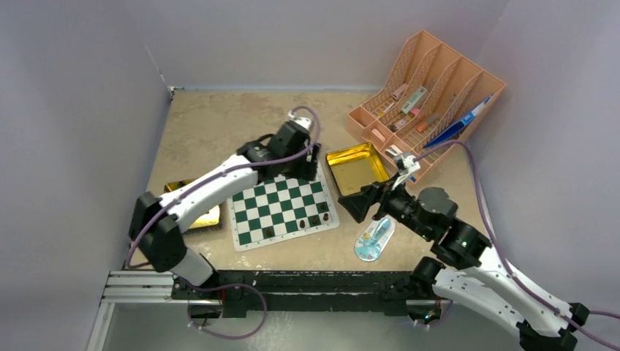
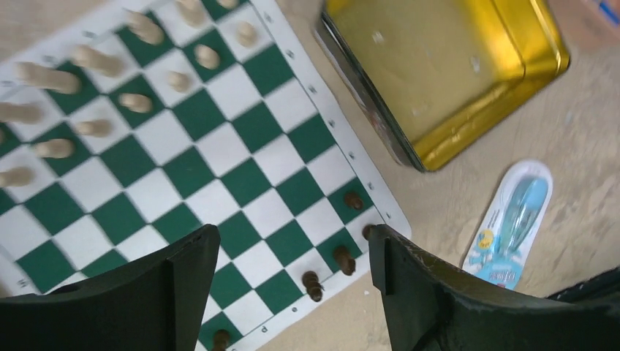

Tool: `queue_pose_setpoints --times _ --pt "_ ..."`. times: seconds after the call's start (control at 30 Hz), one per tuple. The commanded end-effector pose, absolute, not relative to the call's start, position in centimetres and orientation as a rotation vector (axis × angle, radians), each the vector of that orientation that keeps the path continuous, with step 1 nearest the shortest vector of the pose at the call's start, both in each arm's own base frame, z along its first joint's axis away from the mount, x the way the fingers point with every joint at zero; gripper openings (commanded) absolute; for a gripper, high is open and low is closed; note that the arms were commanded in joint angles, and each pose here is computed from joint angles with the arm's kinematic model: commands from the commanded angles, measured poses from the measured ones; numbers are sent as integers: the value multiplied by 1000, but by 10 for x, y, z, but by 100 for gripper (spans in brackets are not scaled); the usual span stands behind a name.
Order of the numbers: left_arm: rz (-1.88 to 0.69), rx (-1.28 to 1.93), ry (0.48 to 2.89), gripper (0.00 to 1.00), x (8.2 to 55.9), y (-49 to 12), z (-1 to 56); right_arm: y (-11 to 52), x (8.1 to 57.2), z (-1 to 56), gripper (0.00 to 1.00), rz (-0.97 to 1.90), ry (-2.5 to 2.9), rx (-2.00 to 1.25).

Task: Set up the chess pieces on the board
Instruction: Pick up the chess piece from the storage box.

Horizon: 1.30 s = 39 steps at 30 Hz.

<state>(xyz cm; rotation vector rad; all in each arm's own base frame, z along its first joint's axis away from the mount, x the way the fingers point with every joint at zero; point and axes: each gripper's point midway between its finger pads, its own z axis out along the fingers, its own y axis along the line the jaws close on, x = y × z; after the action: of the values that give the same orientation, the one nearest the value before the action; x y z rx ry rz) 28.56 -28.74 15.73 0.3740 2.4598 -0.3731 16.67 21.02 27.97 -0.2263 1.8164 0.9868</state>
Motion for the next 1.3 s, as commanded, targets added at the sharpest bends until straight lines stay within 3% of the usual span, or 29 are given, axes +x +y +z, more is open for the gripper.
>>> queue_pose_setpoints --times 0.0,0.3,0.57,0.73,1.0,1.27 --pt "-350 139 2309 75 308 -237 214 229 170 286 99 1058 1797 -246" --pt "-72 -366 2233 63 317 -103 228 251 165 284 99 1146 1771 -348" --pt "-81 -875 2291 62 306 -13 173 257 160 280 99 1187 1741 -395" --pt "37 -1200 2207 60 288 38 153 262 160 281 99 1201 1726 -409" --pt "70 -1671 2137 53 266 58 108 270 160 278 99 1218 1714 -455" --pt "22 -1880 2030 41 268 51 79 275 157 279 99 1235 1711 -496"
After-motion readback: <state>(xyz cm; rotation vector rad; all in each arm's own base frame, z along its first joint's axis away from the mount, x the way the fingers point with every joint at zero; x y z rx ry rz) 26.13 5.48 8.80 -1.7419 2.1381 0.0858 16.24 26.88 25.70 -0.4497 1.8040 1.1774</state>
